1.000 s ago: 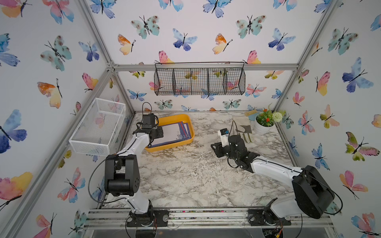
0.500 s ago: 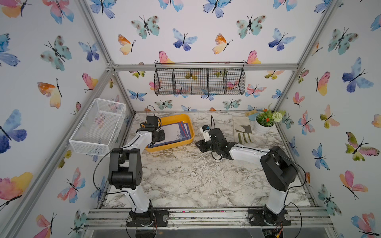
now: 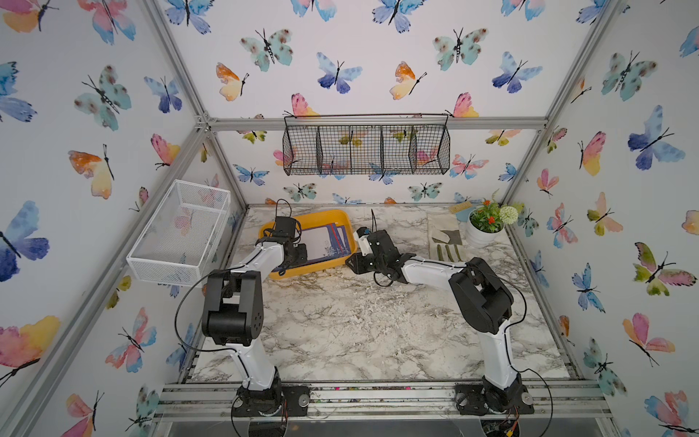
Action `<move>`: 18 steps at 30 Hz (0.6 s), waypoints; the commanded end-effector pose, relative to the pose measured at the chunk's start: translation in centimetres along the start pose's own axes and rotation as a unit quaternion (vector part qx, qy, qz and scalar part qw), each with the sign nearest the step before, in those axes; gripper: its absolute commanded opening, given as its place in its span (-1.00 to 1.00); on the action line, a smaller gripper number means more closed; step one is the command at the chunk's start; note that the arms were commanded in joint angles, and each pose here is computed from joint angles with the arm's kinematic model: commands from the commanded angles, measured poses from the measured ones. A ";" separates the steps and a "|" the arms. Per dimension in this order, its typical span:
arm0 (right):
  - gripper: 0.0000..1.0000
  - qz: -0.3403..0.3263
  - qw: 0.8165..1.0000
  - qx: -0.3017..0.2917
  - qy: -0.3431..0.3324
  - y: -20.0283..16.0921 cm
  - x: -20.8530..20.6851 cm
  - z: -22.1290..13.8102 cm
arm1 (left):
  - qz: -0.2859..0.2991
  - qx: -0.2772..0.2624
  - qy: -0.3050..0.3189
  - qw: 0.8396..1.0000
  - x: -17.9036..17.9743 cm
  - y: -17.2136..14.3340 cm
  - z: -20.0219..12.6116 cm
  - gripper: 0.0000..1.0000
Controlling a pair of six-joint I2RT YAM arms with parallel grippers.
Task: Take out the stationery paper from the storage box
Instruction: Adjust the storage box at the center of the board.
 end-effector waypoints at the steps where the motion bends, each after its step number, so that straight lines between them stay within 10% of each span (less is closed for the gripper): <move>1: -0.39 0.007 1.000 0.014 0.009 -0.5 0.2 0.9 | 0.006 0.027 -0.011 1.000 -0.8 -1.5 0.5 -1.00; 18: -0.31 0.019 0.999 0.032 0.029 -1.0 -0.3 2.1 | 0.017 0.096 -0.105 0.990 -4.5 -6.0 -0.9 -1.00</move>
Point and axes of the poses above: each gripper's point midway between its finger pads, its own z axis out along the fingers, its own x axis along the line the jaws close on, y = z × x, the point moved 7 cm from there along -z, back along the fingers, and after that the axes turned 12 degrees about -z, right-handed, at the moved point
